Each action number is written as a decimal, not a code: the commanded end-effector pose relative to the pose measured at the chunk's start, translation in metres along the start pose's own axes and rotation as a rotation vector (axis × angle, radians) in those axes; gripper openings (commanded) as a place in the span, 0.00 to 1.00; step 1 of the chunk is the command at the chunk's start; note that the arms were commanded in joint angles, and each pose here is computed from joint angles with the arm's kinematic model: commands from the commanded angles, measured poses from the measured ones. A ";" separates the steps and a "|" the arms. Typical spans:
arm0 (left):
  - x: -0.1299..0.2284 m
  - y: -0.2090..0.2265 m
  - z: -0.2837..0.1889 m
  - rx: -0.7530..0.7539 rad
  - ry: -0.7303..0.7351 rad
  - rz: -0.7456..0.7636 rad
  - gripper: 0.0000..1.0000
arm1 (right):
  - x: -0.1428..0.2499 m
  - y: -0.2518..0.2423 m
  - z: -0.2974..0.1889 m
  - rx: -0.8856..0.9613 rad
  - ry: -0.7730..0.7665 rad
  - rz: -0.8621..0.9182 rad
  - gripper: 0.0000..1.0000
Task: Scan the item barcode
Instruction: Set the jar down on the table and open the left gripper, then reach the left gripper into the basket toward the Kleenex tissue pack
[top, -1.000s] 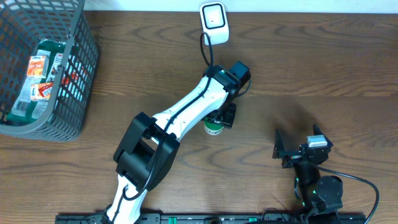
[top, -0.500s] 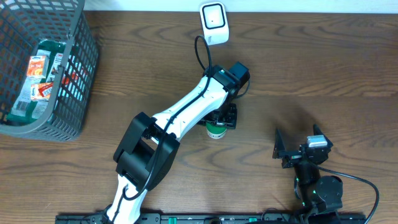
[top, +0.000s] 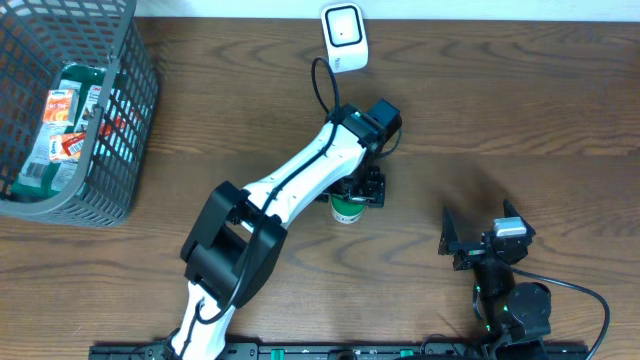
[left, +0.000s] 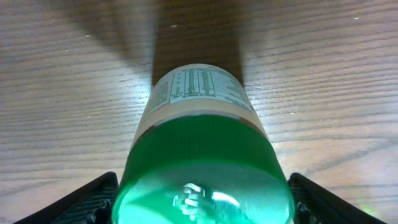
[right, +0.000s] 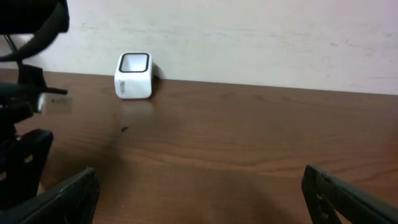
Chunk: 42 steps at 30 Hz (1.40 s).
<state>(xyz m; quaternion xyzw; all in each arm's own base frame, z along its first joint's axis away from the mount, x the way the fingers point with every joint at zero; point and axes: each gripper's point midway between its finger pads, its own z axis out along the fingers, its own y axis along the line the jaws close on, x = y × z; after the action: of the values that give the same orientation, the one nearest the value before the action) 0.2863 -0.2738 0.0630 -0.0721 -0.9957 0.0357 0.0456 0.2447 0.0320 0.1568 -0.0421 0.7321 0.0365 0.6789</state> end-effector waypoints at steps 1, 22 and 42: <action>-0.011 -0.002 -0.052 0.075 -0.123 -0.013 0.86 | 0.001 -0.003 0.000 0.014 0.004 0.017 0.99; 0.005 0.331 -0.354 0.051 -1.021 -0.813 0.85 | 0.001 -0.003 0.000 0.013 0.004 0.017 0.99; -0.031 0.496 -0.211 -0.086 -0.687 -1.211 0.86 | 0.001 -0.003 0.000 0.014 0.005 0.017 0.99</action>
<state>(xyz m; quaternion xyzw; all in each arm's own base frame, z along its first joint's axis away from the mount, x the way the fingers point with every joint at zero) 0.4054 0.2130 0.2453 0.4843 -0.8307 0.0052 -0.2745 0.2447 0.0320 0.1568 -0.0421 0.7321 0.0365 0.6789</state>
